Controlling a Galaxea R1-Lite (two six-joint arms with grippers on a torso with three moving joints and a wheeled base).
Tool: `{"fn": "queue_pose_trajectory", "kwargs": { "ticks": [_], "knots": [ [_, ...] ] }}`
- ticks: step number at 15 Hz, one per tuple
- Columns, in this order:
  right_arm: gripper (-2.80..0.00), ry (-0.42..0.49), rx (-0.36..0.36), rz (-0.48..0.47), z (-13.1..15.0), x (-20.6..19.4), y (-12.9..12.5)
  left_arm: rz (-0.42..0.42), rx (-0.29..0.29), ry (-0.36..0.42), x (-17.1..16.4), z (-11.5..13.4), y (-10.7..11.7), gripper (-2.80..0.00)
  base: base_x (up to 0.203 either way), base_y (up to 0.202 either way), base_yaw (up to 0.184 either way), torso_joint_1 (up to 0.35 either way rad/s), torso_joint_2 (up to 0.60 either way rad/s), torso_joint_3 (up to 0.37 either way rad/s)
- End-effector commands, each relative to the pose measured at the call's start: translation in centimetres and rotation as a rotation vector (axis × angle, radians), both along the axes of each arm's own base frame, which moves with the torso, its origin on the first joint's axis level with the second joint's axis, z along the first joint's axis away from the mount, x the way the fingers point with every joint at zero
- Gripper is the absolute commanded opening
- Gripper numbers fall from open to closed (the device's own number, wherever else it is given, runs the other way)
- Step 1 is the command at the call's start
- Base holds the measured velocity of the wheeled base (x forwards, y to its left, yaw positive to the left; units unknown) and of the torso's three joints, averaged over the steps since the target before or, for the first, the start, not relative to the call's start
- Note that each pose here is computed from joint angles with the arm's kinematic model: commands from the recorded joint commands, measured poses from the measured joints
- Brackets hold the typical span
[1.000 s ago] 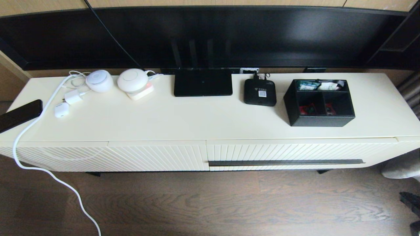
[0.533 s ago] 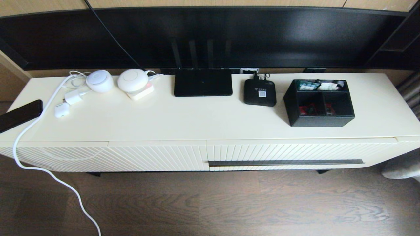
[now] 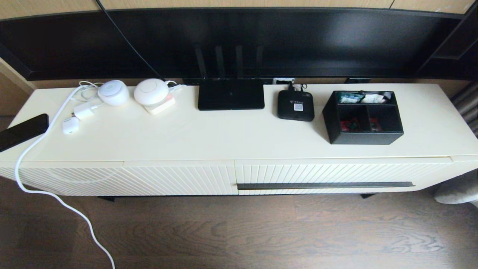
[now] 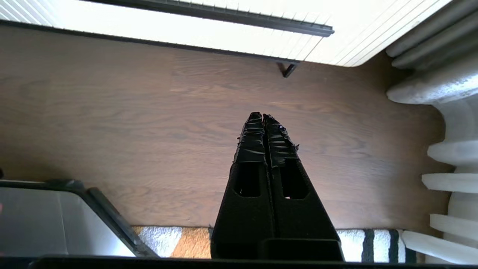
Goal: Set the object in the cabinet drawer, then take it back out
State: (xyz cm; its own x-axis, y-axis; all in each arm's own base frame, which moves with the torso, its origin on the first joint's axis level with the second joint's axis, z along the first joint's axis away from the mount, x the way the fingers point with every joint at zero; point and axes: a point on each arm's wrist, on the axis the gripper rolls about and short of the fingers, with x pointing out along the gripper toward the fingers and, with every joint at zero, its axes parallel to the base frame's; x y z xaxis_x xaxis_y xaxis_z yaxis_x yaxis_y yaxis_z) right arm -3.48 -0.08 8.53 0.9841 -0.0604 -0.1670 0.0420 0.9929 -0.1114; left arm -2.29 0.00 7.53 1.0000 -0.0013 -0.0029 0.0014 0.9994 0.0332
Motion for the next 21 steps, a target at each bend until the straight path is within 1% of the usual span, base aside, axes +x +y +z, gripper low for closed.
{"fn": "queue_pose_trajectory", "kwargs": {
  "ticks": [1,3,4,6,9,11,21],
  "knots": [
    [-2.8,-0.004,0.007,0.008,-0.4,-0.1,0.0,0.0,0.001,0.003,0.0,0.0,0.0,-2.8,0.0,0.0,0.0,0.0,0.0,0.0],
    [-2.8,-0.011,0.01,0.044,-0.7,0.1,0.1,0.0,0.001,0.002,0.0,0.0,0.0,-2.8,0.0,0.0,0.0,0.0,0.0,0.0],
    [-2.8,-0.01,0.012,0.078,-0.8,0.2,0.2,0.0,0.001,0.002,0.0,0.0,0.0,-2.8,0.0,0.0,0.0,0.0,0.0,0.0],
    [-2.8,-0.033,0.033,0.074,-0.8,0.3,0.2,0.0,0.001,0.003,0.0,0.0,0.0,-2.8,0.0,0.0,0.0,0.0,0.0,0.0],
    [-2.8,-0.191,0.067,0.066,-0.7,1.1,0.1,0.0,0.001,0.001,0.0,0.0,0.0,-2.8,0.0,0.0,0.0,0.0,0.0,0.0],
    [-2.8,-0.182,0.088,0.063,-0.9,1.2,0.1,0.0,0.001,0.002,0.0,0.0,0.0,-2.8,0.0,0.0,0.0,0.0,0.0,0.0],
    [-2.8,-0.182,0.088,0.063,-0.9,1.2,0.1,-0.001,0.001,0.001,0.0,0.0,0.0,-2.8,0.0,0.0,0.0,0.0,0.0,0.0]
  ]
}}
